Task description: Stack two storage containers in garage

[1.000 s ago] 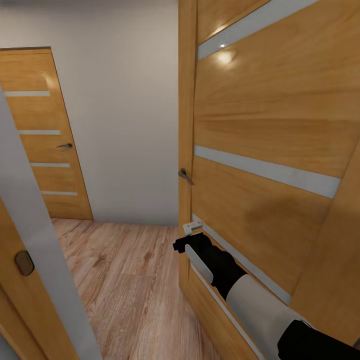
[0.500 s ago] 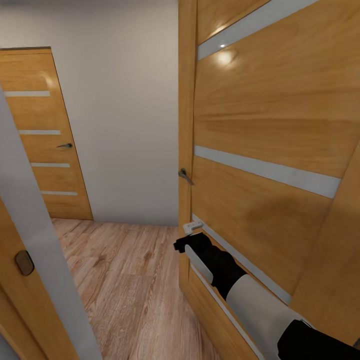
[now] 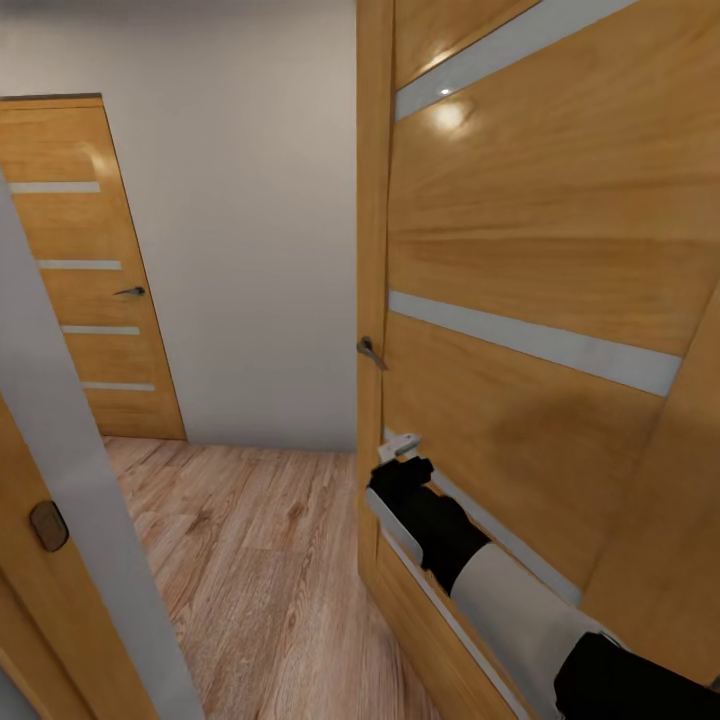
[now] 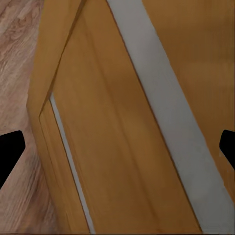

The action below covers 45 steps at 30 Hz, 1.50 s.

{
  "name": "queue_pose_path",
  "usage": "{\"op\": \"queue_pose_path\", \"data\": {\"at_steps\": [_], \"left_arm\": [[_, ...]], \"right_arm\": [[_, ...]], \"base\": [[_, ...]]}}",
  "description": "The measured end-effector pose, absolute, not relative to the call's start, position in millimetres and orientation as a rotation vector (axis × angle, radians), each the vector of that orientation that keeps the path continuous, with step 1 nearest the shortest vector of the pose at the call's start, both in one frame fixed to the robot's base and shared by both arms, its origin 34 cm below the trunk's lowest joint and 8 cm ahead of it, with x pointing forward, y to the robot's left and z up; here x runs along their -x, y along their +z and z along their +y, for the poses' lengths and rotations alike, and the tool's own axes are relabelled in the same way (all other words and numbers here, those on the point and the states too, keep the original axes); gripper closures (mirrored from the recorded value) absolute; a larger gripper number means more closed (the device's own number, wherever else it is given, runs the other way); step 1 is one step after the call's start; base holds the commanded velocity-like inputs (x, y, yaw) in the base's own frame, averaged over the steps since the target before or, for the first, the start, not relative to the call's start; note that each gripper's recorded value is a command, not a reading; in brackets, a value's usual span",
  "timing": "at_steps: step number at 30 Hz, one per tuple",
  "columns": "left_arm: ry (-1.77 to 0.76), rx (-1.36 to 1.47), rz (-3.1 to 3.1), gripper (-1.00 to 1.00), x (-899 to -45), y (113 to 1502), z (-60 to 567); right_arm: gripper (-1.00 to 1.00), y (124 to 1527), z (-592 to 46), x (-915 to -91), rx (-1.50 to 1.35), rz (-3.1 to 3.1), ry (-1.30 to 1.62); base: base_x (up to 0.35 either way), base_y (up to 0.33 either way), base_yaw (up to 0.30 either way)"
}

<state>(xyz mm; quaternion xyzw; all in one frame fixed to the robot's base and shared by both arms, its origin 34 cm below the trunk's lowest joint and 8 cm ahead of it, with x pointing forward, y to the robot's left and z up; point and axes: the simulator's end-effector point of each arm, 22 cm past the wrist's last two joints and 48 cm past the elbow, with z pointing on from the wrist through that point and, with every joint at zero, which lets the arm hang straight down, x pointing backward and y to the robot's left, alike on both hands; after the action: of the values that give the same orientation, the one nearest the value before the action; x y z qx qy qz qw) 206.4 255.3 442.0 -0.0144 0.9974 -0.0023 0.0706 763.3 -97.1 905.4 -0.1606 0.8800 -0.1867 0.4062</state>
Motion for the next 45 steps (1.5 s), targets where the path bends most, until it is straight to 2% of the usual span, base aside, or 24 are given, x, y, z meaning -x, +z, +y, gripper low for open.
{"op": "queue_pose_path", "data": {"at_steps": [23, 45], "left_arm": [[-0.008, 0.042, 2.996, -1.00, -208.0, 442.2, 254.8], [-0.008, 0.044, 2.992, -1.00, -210.1, 442.5, 254.9]], "right_arm": [[-1.00, 979.6, -144.6, -795.8, 0.371, 2.188, -0.726], [-1.00, 989.7, -196.0, -804.0, 0.282, 2.200, -0.929]], "base": [[0.000, 0.000, 0.000], [0.000, 0.000, 0.000]]}}
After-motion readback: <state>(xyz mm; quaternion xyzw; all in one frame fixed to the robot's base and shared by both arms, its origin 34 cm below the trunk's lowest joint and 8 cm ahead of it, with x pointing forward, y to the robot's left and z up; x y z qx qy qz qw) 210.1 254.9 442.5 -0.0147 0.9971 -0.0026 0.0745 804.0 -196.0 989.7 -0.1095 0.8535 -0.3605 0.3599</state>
